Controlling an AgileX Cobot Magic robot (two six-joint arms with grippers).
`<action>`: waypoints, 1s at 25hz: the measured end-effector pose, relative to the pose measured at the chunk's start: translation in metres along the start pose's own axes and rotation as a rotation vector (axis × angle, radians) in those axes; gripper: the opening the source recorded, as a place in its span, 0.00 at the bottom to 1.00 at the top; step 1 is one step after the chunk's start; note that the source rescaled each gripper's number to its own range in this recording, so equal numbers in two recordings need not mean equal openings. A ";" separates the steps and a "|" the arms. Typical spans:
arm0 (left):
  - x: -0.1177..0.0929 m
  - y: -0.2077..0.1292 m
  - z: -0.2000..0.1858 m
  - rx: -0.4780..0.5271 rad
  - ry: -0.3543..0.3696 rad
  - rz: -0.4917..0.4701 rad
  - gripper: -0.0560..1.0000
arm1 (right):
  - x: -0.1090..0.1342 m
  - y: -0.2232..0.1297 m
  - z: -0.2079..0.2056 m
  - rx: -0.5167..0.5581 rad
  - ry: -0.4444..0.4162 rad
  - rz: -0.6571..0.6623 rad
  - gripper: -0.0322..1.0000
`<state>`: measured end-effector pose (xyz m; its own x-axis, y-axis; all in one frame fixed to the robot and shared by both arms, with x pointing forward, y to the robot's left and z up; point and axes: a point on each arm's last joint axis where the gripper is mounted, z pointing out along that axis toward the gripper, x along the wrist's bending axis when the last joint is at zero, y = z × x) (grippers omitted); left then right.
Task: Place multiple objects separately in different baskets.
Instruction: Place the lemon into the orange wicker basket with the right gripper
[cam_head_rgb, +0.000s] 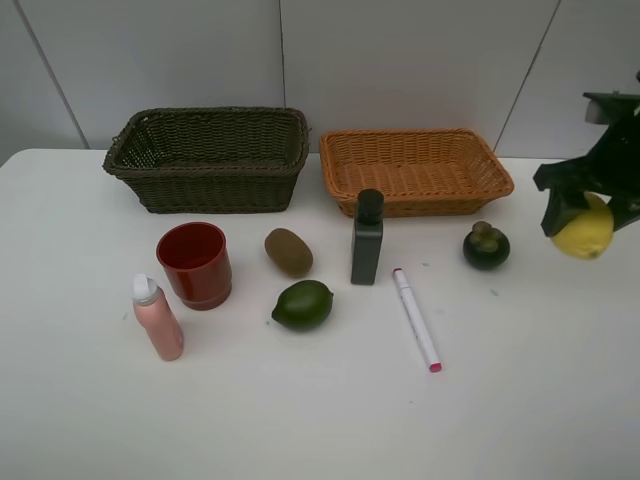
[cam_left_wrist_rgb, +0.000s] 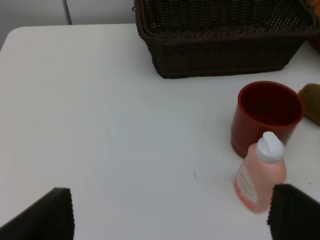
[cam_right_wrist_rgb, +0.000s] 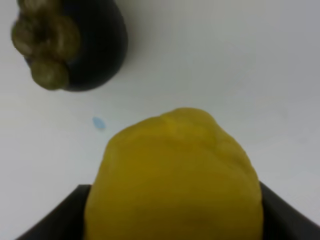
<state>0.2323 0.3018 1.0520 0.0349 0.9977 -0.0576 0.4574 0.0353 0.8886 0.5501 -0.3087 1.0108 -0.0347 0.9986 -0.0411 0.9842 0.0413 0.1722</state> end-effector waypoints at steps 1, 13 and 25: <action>0.000 0.000 0.000 0.000 0.000 0.000 1.00 | 0.003 0.007 -0.009 -0.029 0.000 -0.010 0.59; 0.000 0.000 0.000 0.000 0.000 0.000 1.00 | 0.056 0.096 -0.043 -0.284 0.014 -0.156 0.59; 0.000 0.000 0.000 0.000 0.000 0.001 1.00 | 0.067 0.156 0.051 -0.196 -0.010 -0.178 0.59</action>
<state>0.2323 0.3018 1.0520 0.0353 0.9978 -0.0569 0.4573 0.0345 0.8886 0.7098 -0.2376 0.9850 -0.2016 0.9746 -0.0974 0.9102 0.2231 0.3489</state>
